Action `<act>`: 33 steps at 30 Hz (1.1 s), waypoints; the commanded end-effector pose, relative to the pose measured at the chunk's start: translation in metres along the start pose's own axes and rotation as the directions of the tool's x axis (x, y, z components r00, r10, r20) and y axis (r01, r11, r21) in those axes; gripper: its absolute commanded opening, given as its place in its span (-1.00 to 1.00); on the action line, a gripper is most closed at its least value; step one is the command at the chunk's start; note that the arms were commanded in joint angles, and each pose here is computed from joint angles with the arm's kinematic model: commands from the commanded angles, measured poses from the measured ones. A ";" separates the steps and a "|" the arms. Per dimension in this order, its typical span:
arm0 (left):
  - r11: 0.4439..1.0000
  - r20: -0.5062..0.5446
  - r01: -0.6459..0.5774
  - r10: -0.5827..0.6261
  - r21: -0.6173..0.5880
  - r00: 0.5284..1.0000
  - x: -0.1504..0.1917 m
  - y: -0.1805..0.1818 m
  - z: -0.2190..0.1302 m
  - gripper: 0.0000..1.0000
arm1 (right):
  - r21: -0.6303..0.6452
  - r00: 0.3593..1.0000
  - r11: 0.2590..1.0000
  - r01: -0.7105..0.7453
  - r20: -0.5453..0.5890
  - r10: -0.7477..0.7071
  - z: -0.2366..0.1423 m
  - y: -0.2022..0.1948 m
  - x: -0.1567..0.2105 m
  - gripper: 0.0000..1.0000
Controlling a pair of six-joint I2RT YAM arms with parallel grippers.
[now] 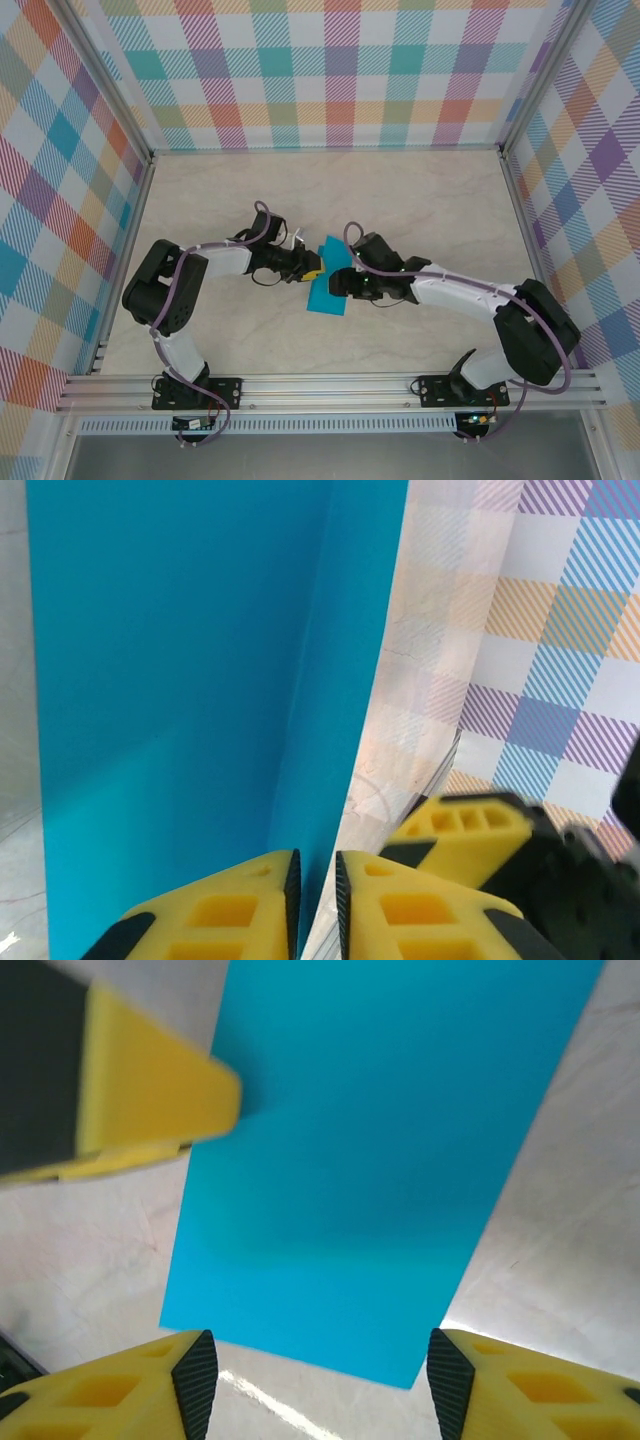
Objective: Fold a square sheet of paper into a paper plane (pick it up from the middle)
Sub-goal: Fold the triangle a second time at the center of the table.
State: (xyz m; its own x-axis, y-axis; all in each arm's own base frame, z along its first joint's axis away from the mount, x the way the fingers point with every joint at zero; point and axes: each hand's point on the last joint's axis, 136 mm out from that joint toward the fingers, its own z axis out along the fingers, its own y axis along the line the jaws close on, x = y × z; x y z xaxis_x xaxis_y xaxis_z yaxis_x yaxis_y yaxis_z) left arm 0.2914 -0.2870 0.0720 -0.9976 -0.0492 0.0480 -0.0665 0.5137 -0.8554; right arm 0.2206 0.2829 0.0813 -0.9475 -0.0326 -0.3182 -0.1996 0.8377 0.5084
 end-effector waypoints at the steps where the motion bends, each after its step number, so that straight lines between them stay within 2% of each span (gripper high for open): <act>1: 1.000 -0.003 0.014 -0.014 -0.023 1.000 -0.001 0.002 0.003 -0.71 | 0.133 0.985 0.978 0.158 0.050 -0.165 -0.009 0.013 -0.001 0.25; 8: 0.999 -0.005 0.027 -0.027 -0.028 1.000 -0.001 0.003 0.003 -0.76 | 0.315 0.929 0.883 0.347 0.017 -0.371 0.005 0.044 0.015 0.34; 13: 0.999 -0.007 0.029 -0.029 -0.029 1.000 0.000 0.003 0.003 -0.76 | 0.430 0.925 0.832 0.350 -0.017 -0.380 0.016 0.040 0.018 0.35; 22: 0.999 -0.014 0.022 -0.023 -0.026 1.000 0.000 0.001 0.003 -0.76 | 0.471 0.922 0.805 0.361 -0.051 -0.383 0.030 0.038 0.023 0.24; 29: 0.999 -0.019 0.021 -0.022 -0.025 1.000 0.000 0.000 0.003 -0.76 | 0.496 0.916 0.789 0.362 -0.033 -0.399 0.024 0.038 0.020 0.15; 33: 0.999 -0.016 0.023 -0.023 -0.028 1.000 0.000 0.001 0.003 -0.76 | 0.515 0.917 0.781 0.354 -0.024 -0.399 0.019 0.036 0.019 -0.05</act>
State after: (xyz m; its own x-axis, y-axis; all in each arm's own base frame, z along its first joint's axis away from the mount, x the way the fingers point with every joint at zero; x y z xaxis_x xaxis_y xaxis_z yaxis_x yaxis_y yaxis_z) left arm 0.2906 -0.2838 0.0679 -0.9950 -0.0667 0.0749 -0.0991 0.5388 -0.8366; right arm 0.1991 0.3274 0.0685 -0.8016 -0.3864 -0.4563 -0.3853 0.9174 -0.1000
